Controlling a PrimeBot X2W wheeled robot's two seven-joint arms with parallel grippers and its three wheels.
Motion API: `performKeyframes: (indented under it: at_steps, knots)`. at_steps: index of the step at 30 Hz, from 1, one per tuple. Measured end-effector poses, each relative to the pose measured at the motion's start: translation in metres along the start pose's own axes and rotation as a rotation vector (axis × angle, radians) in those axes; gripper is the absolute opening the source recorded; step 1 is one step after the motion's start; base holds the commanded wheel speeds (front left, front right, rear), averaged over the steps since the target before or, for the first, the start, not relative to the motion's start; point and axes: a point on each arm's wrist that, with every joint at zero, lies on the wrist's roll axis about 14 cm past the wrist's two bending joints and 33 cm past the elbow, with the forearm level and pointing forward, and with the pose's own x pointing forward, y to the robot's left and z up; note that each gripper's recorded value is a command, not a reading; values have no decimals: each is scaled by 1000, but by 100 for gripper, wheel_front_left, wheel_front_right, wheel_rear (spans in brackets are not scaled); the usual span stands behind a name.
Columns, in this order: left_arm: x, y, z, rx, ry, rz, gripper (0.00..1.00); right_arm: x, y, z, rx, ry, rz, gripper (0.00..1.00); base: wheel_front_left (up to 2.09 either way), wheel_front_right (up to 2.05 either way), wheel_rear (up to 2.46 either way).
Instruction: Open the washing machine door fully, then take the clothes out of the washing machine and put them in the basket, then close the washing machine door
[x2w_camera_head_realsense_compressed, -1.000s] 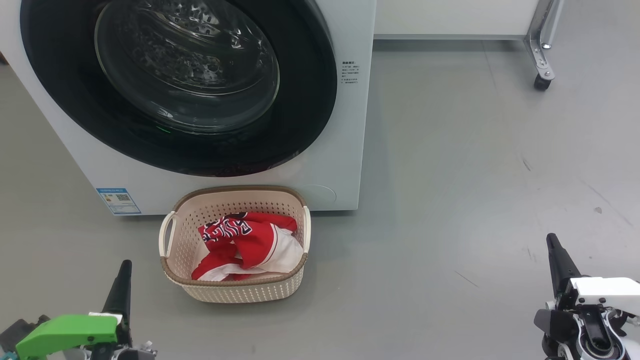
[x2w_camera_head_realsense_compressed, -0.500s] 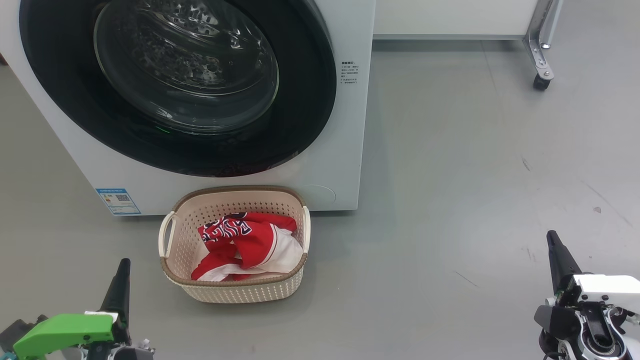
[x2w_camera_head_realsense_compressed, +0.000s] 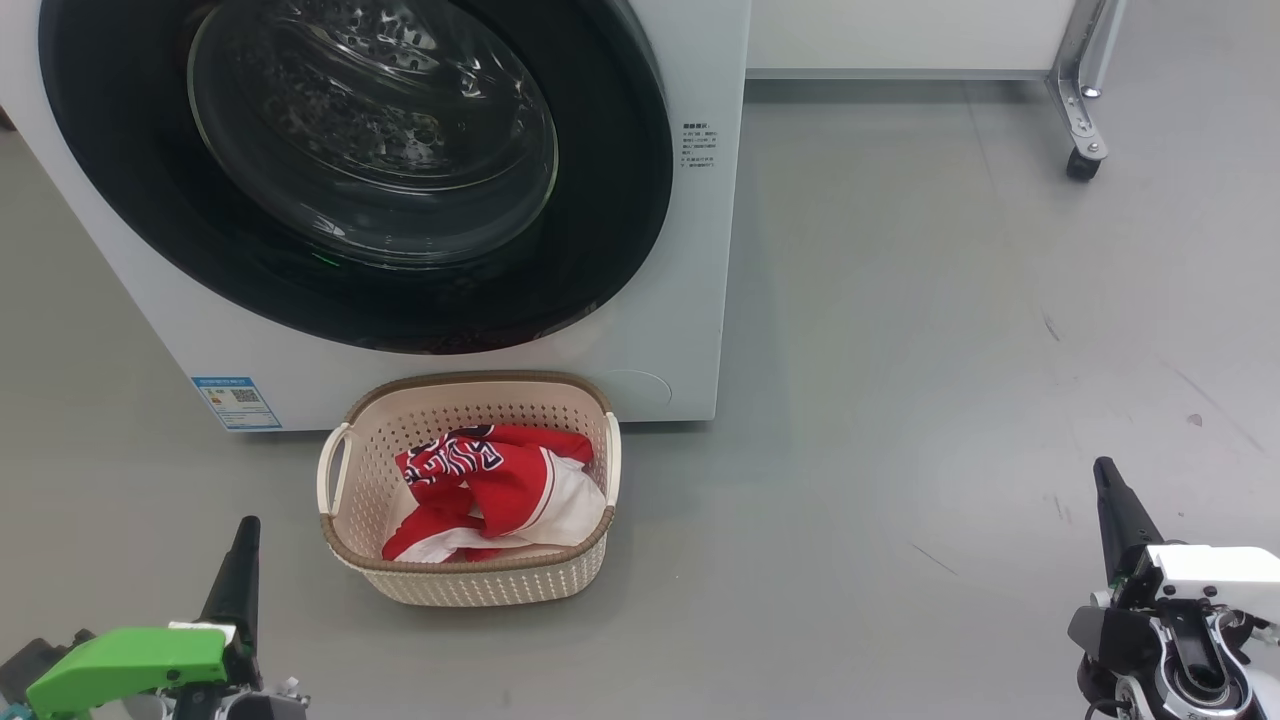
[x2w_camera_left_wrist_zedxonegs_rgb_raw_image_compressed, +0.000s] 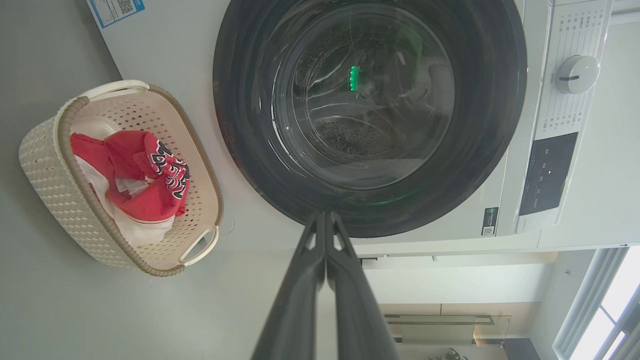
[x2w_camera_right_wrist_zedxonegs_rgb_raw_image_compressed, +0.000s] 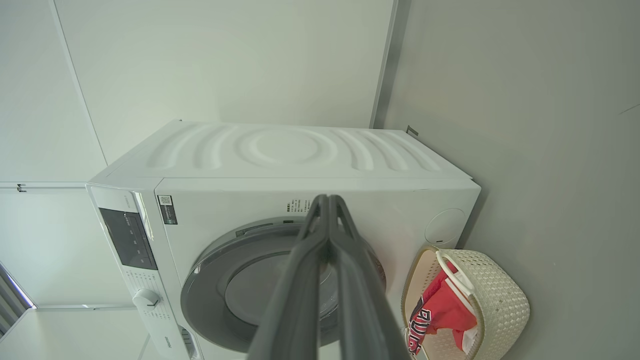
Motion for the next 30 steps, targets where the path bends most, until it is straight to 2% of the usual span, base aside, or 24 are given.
performKeyframes:
  at_steps: [30]
  knots:
    - [0, 0, 0, -1, 2, -1, 0, 0, -1, -1, 4, 4, -2, 0, 0, 0, 0]
